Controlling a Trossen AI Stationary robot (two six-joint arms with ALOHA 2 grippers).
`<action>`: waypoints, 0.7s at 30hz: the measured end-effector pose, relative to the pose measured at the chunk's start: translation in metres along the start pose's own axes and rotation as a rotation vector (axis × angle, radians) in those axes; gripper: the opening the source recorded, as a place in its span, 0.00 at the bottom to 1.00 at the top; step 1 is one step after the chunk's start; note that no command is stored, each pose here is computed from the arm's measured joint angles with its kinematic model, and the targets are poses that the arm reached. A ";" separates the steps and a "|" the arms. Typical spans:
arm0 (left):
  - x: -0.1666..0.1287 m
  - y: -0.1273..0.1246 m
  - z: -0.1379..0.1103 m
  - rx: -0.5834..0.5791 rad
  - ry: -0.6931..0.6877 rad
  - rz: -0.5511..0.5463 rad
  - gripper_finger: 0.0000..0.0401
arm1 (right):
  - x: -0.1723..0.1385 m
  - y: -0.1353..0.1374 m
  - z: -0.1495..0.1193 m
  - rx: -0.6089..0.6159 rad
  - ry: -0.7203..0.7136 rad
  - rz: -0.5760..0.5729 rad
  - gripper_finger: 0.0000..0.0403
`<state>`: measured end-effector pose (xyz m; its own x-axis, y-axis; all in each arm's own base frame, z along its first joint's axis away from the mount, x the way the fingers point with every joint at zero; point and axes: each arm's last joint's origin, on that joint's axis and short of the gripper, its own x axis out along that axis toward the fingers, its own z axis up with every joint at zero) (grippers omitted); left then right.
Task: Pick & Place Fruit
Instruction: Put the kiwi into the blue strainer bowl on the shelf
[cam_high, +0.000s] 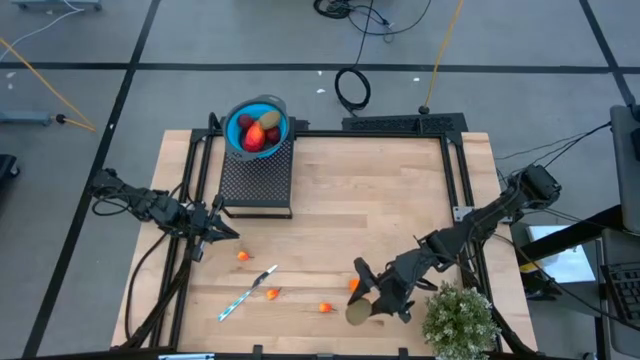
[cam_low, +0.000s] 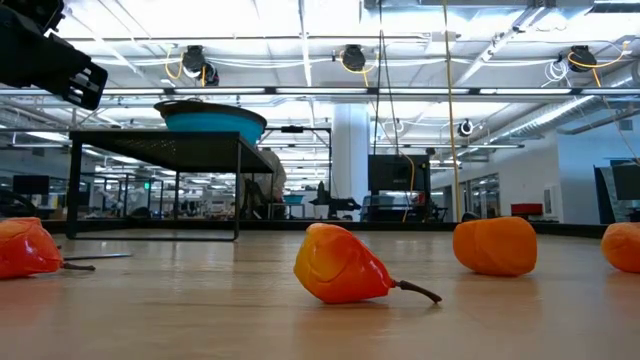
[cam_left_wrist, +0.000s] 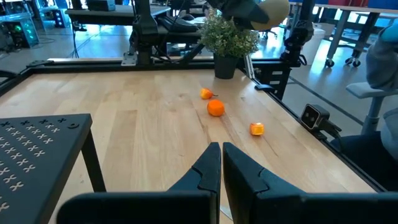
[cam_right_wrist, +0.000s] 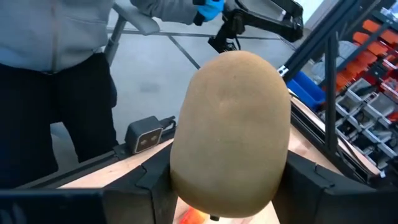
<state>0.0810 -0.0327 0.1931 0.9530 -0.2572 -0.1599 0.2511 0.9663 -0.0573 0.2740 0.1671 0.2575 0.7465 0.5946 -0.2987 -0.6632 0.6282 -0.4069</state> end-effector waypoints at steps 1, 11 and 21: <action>0.000 0.000 0.000 0.000 0.000 0.000 0.05 | 0.000 0.000 0.000 0.004 0.001 -0.002 0.48; 0.000 0.000 0.000 -0.004 0.000 0.000 0.05 | -0.001 -0.005 0.014 0.093 -0.142 -0.058 0.48; 0.000 0.000 0.000 -0.003 0.000 0.000 0.05 | -0.010 0.026 0.027 -0.059 -0.457 -0.108 0.47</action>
<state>0.0810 -0.0327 0.1931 0.9531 -0.2571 -0.1599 0.2505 0.9662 -0.0603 0.2479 0.1910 0.2733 0.7020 0.6956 0.1532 -0.5687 0.6769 -0.4673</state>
